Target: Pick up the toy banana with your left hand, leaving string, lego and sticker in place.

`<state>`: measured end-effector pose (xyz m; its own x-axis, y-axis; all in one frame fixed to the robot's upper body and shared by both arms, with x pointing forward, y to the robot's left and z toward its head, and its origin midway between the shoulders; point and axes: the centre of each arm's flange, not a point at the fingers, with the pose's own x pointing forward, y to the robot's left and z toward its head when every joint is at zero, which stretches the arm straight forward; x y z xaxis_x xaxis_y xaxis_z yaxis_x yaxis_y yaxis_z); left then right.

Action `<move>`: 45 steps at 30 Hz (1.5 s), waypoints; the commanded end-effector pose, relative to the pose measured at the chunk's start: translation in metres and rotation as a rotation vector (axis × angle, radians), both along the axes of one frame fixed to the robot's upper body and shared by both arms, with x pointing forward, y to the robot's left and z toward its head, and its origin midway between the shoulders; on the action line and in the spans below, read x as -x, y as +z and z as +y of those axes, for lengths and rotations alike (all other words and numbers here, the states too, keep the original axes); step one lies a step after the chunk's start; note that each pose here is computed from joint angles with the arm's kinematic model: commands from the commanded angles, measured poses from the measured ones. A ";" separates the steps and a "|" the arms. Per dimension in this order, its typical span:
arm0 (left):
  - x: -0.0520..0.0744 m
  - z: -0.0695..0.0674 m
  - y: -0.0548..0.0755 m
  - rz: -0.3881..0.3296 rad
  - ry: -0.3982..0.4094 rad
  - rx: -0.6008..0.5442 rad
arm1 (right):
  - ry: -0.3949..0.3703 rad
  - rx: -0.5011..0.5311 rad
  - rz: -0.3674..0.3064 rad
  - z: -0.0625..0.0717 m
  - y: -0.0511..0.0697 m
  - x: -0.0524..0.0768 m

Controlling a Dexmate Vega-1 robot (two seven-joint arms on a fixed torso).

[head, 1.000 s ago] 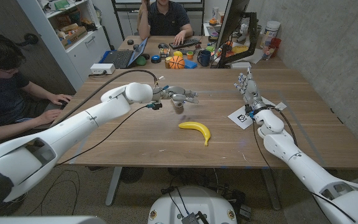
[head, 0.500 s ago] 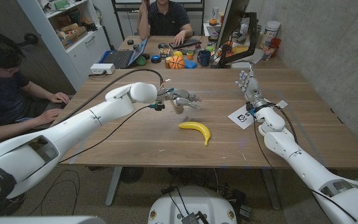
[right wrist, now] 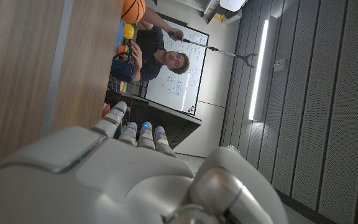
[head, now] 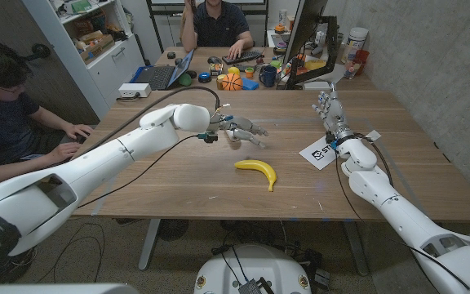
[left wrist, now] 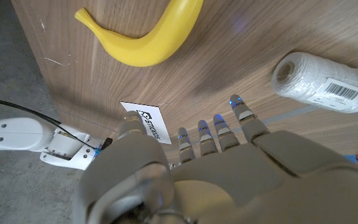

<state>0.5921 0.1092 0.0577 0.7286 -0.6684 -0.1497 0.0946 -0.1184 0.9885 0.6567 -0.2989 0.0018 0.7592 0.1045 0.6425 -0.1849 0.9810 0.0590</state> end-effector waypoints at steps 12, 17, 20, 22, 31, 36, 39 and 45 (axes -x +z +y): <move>0.008 0.001 0.005 -0.031 -0.043 -0.152 | 0.003 -0.008 0.020 0.001 0.005 -0.005; 0.012 -0.003 0.004 -0.057 -0.047 -0.200 | 0.004 -0.010 0.013 0.002 0.007 -0.004; 0.015 -0.007 0.003 -0.076 -0.051 -0.230 | 0.004 -0.012 0.008 0.002 0.007 -0.003; 0.017 -0.009 0.004 -0.084 -0.053 -0.241 | 0.006 -0.014 0.004 0.003 0.007 -0.002; 0.024 -0.015 0.003 -0.103 -0.056 -0.268 | 0.013 -0.014 0.005 0.005 0.006 0.002; 0.025 -0.016 0.001 -0.105 -0.059 -0.266 | 0.018 -0.004 0.009 0.007 0.005 0.004; 0.027 -0.016 0.000 -0.114 -0.062 -0.268 | 0.022 0.005 0.005 0.009 0.005 0.007; 0.017 -0.017 -0.012 -0.101 -0.051 -0.270 | 0.030 0.010 -0.010 0.013 0.004 0.014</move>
<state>0.5691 0.0941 0.0564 0.7105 -0.6574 -0.2511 -0.0176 -0.3732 0.9276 0.6511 -0.2913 0.0074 0.7573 0.1169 0.6425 -0.2038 0.9770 0.0625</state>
